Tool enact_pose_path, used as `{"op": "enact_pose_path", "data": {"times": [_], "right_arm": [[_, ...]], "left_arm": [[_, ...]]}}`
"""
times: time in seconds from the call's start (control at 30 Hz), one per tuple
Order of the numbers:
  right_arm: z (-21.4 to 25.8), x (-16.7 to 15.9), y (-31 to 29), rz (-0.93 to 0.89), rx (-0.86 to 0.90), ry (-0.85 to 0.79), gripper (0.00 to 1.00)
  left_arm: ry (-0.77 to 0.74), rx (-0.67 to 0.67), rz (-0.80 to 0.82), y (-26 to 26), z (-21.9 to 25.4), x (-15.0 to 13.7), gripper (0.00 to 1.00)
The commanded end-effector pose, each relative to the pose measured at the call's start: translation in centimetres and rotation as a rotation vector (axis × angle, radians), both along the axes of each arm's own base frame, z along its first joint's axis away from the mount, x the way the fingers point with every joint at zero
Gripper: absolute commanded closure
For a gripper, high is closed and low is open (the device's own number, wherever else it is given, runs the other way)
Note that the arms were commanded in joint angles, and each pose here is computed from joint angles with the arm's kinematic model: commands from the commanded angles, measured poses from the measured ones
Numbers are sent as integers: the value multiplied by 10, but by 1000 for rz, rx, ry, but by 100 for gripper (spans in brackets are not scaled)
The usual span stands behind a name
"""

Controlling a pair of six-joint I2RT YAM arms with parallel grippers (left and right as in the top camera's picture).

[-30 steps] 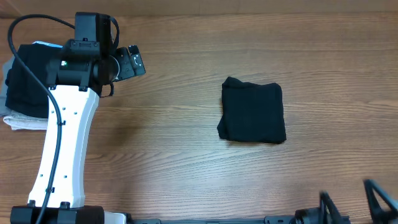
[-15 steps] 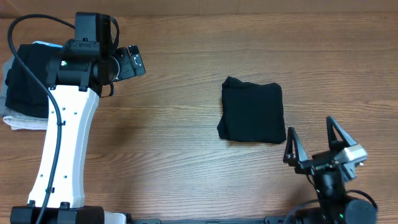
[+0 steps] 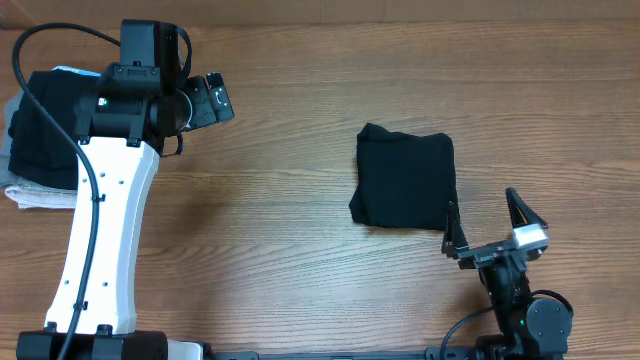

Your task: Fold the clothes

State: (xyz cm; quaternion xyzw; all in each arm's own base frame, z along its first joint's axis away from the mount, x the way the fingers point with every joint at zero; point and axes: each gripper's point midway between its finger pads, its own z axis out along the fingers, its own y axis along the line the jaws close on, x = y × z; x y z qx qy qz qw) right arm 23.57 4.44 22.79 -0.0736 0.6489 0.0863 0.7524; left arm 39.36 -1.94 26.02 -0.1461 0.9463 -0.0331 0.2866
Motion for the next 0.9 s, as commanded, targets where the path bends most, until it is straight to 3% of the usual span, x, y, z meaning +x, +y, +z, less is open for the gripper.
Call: {"op": "enact_pose_path", "data": {"times": [0.0,0.27,0.87], "right_arm": [[-17,1,0,-14,-125,30,0],[-56,5,-3,-26,-155,159,0],[-58,9,-26,-137,-4,188,0]], "left_arm": [[3,2,-7,-1,-1,0,0],[3,2,-7,-1,-1,0,0],[3,1,-6,-1,-1,0,0]]}}
